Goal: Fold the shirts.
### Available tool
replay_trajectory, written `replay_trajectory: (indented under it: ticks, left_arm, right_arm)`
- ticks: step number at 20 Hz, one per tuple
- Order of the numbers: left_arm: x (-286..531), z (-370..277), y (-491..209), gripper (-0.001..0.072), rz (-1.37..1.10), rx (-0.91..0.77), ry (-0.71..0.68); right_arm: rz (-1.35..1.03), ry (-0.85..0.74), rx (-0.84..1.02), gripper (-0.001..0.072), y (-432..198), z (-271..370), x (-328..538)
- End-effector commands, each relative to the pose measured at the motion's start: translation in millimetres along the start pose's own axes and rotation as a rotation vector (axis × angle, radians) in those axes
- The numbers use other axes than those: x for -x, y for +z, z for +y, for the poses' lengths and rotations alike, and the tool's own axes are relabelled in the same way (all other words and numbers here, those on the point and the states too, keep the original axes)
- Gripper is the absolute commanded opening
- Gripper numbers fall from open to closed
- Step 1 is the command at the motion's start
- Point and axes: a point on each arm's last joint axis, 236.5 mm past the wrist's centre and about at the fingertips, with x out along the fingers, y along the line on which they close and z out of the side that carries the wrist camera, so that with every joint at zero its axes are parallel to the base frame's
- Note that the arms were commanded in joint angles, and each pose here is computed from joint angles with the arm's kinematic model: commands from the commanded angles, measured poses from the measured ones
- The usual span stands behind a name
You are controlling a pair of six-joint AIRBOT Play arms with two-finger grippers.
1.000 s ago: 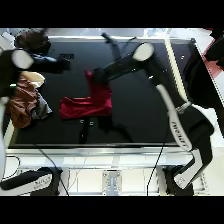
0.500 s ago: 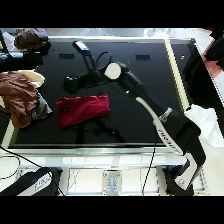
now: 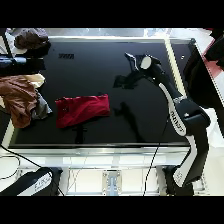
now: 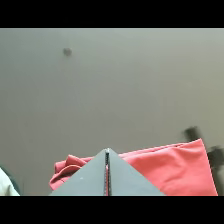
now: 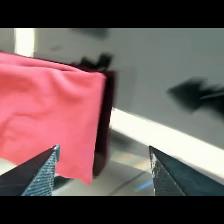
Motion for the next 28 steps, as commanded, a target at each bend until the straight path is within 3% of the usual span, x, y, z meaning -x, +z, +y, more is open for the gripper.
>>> replay_trajectory:
  ticks: [1,6,14,15,17,18,22,28]
  left_arm:
    - [-6.1,1.7,-4.5,0.0014,0.017,0.003,0.002]
    - [-12.0,2.7,-7.1,0.0014,0.031,0.005,0.002]
    - [-12.7,2.5,-7.6,0.0014,0.033,-0.023,0.001]
    - [-12.7,2.5,-7.6,0.0014,0.033,-0.029,0.001]
    - [-12.7,2.5,-7.6,0.0014,0.033,-0.029,0.001]
    - [-12.7,2.5,-7.6,0.0014,0.033,-0.029,0.001]
    - [-12.7,2.5,-7.6,0.0014,0.033,-0.029,0.001]
    - [-12.7,2.8,-7.6,0.0014,0.033,-0.028,0.001]
  right_arm:
    - [0.106,0.279,-0.264,0.0620,-5.0,-10.4,-24.3]
    - [0.200,0.394,-0.279,0.0620,-27.5,9.6,-76.1]
    - [0.318,0.429,-0.213,0.0612,-80.1,81.9,-130.4]
    - [0.338,0.453,-0.201,0.0499,-87.0,96.7,-130.5]
    - [0.352,0.488,-0.161,0.0097,-91.1,119.7,-125.1]
    - [0.349,0.498,-0.131,0.0022,-88.5,128.0,-119.2]
    - [0.264,0.456,-0.014,0.0021,-53.7,121.8,-76.2]
    - [0.088,-0.045,-0.019,0.0021,-5.5,-47.3,61.9]
